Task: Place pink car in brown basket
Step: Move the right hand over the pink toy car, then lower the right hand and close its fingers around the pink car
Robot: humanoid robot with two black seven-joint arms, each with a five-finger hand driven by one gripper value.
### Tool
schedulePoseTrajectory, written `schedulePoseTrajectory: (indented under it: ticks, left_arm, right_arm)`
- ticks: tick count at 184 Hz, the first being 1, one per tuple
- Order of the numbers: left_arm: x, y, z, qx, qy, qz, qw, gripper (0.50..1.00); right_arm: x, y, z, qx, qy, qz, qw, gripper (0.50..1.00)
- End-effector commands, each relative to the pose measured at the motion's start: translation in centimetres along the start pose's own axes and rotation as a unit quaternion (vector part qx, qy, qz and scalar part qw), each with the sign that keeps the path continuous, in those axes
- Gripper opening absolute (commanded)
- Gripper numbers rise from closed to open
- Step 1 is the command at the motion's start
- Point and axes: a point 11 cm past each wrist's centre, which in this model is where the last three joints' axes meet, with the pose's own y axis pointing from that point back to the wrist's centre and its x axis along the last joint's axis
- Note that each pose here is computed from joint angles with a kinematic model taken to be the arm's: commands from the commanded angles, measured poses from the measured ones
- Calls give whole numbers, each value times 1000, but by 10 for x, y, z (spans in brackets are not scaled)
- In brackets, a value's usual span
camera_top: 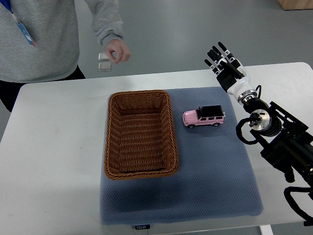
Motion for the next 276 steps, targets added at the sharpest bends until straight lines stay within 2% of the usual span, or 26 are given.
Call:
schedulePoseTrajectory:
  ticks: [1,59,73,86,95,96,113,128,132,134,138,147,161,276]
  left_arm:
    - [0,0,0,0,0,0,1000,1000]
    - [1,0,5,-4,1,1,1000,1000]
    - [1,0,5,-4,0,1,1000,1000]
    - [1,0,5,-4,-1,1,1000,1000]
    - [1,0,5,-4,-1,1,1000,1000]
    - [1,0,5,-4,1,1,1000,1000]
    - [1,0,5,-4,1,1,1000,1000]
    - [1,0,5,-4,1,2,1000,1000]
    - [2,0,5,-4,1,2,1000,1000]
    - [2,0,5,-4,1,2,1000,1000]
    - [2,0,5,-4,1,2,1000,1000]
    - [1,0,5,-4,1,2,1000,1000]
    - [1,0,5,-4,1,1,1000,1000]
    - [1,0,5,-4,1,2,1000,1000]
  right_arm:
    - [0,0,0,-1,1,0,1000,911]
    - [-10,-2,4,-29,46,-33,998,911]
    - [-25,-8,0,-51,97,-83,990,909]
    - [-26,-9,-12,-96,211,-116,966,909]
    - [-26,-9,-12,-96,211,-116,966,909]
    - [-31,-12,-21,-125,302,-146,934,909]
    - [-47,-16,-41,-165,449,-196,856,909]
    - [-51,-12,-52,-221,580,-234,748,909]
    - [-53,-12,-52,-227,594,-241,733,909]
    - [-56,-11,-52,-238,621,-253,702,909]
    - [-58,-10,-53,-242,634,-258,688,909]
    - [-59,-4,-50,-269,684,-278,619,907]
    - [-56,0,-44,-289,717,-284,567,907]
    - [-20,18,0,-303,717,-260,572,905]
